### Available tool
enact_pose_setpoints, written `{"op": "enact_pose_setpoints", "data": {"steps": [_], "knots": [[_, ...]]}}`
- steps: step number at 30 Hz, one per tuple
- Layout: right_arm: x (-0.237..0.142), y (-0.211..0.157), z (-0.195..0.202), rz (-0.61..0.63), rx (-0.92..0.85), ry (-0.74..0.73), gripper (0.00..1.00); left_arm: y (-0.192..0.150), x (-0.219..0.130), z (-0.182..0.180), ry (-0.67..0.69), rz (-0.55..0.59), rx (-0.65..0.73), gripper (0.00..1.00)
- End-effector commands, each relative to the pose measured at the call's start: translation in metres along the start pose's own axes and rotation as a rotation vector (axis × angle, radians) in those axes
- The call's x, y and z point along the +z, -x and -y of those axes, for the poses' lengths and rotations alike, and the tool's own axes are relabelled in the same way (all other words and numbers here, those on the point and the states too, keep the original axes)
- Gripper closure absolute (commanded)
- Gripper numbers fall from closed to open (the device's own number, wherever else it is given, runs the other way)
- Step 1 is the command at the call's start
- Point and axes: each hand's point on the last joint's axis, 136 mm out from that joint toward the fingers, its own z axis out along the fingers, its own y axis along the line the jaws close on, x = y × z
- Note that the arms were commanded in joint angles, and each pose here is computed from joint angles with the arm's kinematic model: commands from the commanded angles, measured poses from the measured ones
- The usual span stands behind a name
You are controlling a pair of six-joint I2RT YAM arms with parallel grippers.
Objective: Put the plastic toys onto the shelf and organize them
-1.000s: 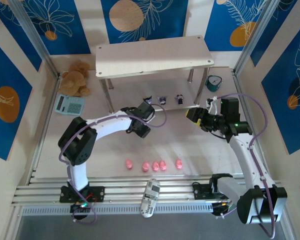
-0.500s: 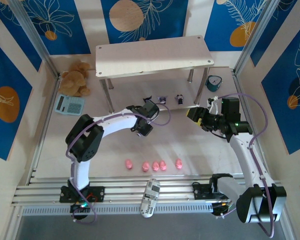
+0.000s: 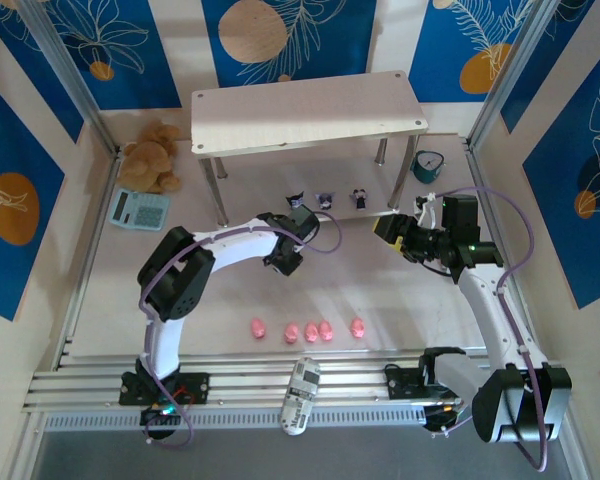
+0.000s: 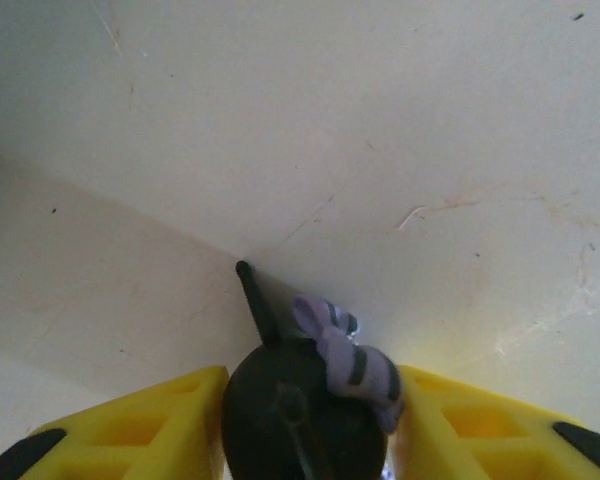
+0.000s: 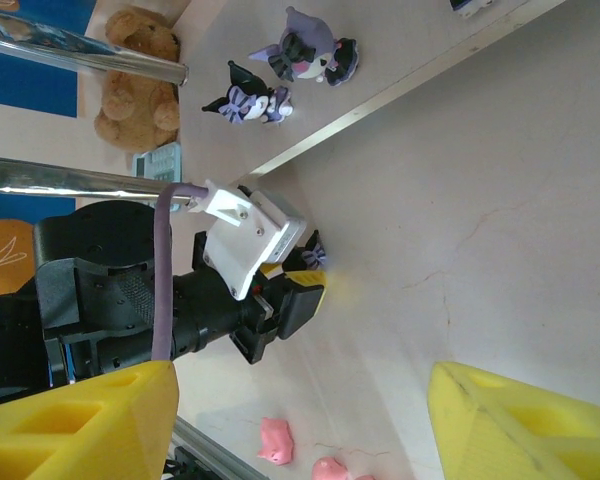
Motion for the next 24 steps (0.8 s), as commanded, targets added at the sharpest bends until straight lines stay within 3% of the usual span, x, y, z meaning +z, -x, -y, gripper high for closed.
{"op": "enact_pose_setpoints", "data": {"steps": [1,7,10,13,19,24], "knots": [[0.002,-0.005,0.0,-0.024,0.003,0.022,0.32,0.004,-0.002,0.0,0.021,0.008,0.003,0.57],[0.003,-0.005,0.001,-0.028,0.007,0.024,0.32,0.006,-0.003,-0.001,0.028,0.015,0.013,0.58],[0.002,-0.003,-0.001,-0.024,0.003,0.024,0.33,0.006,-0.003,0.004,-0.009,0.024,0.024,0.81],[0.002,-0.004,-0.002,-0.026,0.001,0.024,0.32,0.007,-0.009,-0.001,0.006,0.073,0.004,0.84],[0.0,-0.002,-0.004,-0.022,0.001,0.023,0.33,0.01,-0.041,-0.016,0.005,0.274,-0.079,0.85],[0.0,0.0,-0.007,-0.019,-0.004,0.022,0.33,0.01,-0.077,-0.029,-0.075,0.529,-0.17,0.85]]}}
